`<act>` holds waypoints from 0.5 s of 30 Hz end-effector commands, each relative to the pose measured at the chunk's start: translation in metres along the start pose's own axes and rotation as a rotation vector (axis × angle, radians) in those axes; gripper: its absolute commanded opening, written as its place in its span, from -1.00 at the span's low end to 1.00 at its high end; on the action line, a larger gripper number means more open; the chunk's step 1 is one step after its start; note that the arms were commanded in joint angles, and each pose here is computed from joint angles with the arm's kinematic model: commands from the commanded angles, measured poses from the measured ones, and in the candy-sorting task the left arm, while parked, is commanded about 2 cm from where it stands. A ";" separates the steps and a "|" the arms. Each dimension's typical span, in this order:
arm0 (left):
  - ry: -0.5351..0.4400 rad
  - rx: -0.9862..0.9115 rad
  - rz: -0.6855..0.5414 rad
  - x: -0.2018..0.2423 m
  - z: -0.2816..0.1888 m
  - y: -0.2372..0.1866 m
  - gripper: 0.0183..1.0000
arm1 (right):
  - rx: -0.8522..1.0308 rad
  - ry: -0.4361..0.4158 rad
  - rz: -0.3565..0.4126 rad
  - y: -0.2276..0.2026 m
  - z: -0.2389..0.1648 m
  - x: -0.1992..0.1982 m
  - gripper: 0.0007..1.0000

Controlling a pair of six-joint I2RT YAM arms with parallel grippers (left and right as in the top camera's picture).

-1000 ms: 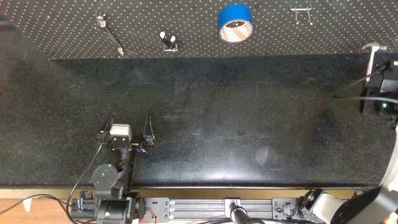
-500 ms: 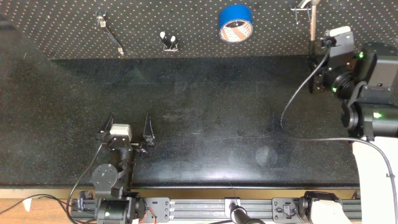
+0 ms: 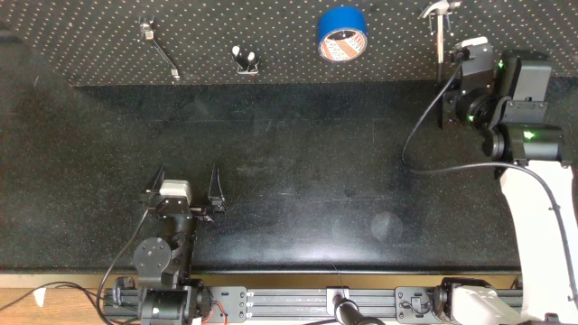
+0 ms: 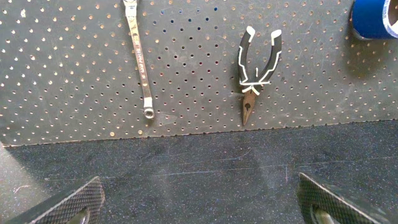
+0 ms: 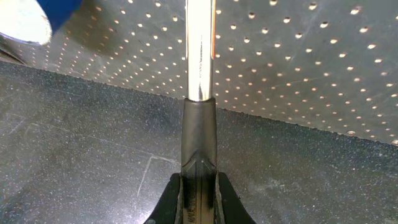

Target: Place Tools Onto Pegboard

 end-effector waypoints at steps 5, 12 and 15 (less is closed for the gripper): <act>-0.001 0.000 0.006 0.000 0.000 -0.001 0.99 | 0.035 -0.003 0.025 -0.004 0.015 -0.003 -0.86; -0.001 0.000 0.006 -0.001 0.000 -0.001 0.99 | 0.061 -0.003 0.034 -0.008 0.023 -0.006 -0.85; -0.001 0.000 0.005 -0.001 0.000 -0.001 0.99 | 0.067 -0.003 0.036 -0.009 0.025 -0.007 -0.81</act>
Point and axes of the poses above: each gripper's point midway between its finger pads, its own z axis out along the fingers, its own x axis along the line the jaws close on, y = z × x, the point moved 7 cm from there along -z, back along the fingers, and after that the axes turned 8 degrees about z, right-handed, at the moved point
